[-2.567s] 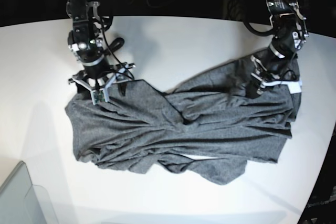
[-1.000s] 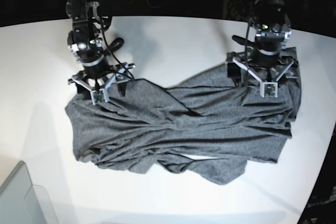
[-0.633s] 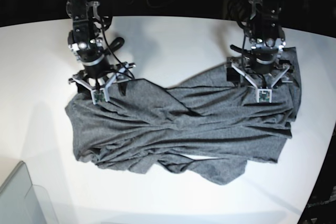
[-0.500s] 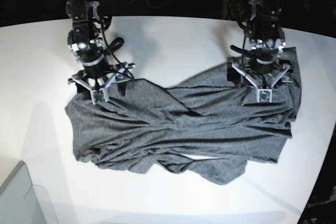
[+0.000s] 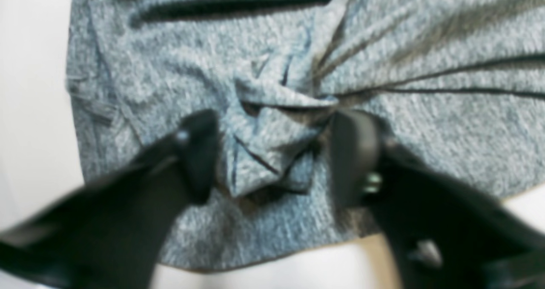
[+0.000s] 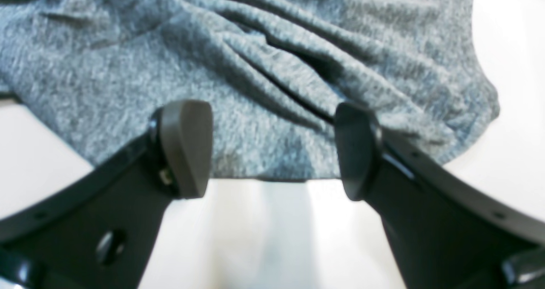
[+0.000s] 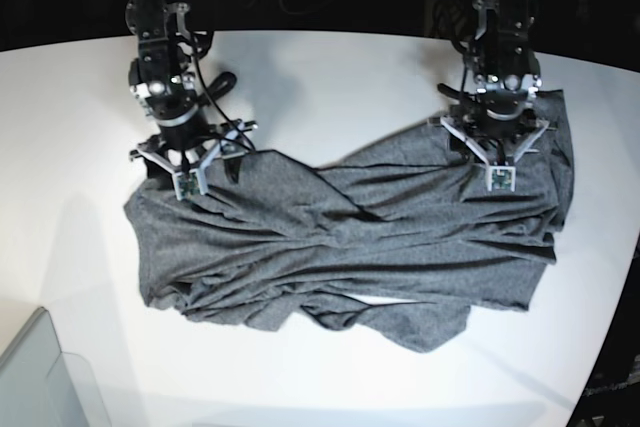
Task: Layout the t-shirt on the table in an organized manner, then fold the t-shirt properly
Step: 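Grasp the shirt's edge with the right gripper and pull both edges apart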
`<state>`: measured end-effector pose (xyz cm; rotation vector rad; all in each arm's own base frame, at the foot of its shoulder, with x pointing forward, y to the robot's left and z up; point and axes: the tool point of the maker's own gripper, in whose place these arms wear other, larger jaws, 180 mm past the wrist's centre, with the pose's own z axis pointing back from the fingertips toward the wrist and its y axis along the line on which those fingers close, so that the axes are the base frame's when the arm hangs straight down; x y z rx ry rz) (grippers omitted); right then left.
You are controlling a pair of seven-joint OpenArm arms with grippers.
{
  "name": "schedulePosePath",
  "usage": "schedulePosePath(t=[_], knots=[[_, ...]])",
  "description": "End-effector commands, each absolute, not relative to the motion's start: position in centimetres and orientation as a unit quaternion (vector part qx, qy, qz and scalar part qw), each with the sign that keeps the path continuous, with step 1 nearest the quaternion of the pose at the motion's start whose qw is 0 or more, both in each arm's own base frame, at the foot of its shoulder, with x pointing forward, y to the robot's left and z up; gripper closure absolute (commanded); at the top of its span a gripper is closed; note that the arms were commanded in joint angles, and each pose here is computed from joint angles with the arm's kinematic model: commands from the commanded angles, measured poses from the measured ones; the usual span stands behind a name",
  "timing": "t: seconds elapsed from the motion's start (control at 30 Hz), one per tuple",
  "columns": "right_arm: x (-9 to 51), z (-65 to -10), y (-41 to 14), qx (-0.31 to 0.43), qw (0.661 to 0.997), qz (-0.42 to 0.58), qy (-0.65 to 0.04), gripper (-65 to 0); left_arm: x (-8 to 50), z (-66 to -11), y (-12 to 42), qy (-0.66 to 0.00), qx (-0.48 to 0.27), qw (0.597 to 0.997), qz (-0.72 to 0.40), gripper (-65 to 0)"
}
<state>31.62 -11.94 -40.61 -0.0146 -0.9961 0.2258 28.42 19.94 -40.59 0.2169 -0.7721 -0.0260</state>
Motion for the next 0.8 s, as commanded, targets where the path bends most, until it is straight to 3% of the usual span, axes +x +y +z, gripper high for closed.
schedulePosePath(t=[0.0, 0.27, 0.37, 0.77], knots=[[32.6, -39.2, -12.0, -0.008, 0.859, 0.107, -0.5, -45.1, 29.5, -39.1, 20.0, -0.401, 0.109, 0.909, -0.013, -30.6], [32.6, -39.2, -12.0, -0.008, 0.859, 0.108, -0.5, -45.1, 30.2, -38.7, 20.1, -0.408, 0.111, 0.906, -0.014, -14.5], [32.6, -39.2, -12.0, -0.008, 0.859, 0.108, -0.5, -45.1, 30.3, -38.1, 20.1, -0.415, 0.111, 0.903, -0.009, 0.0], [32.6, -39.2, -12.0, -0.008, 0.859, 0.108, -0.5, -45.1, 30.5, -33.0, 26.6, -0.467, 0.153, 0.864, 0.112, -0.4]])
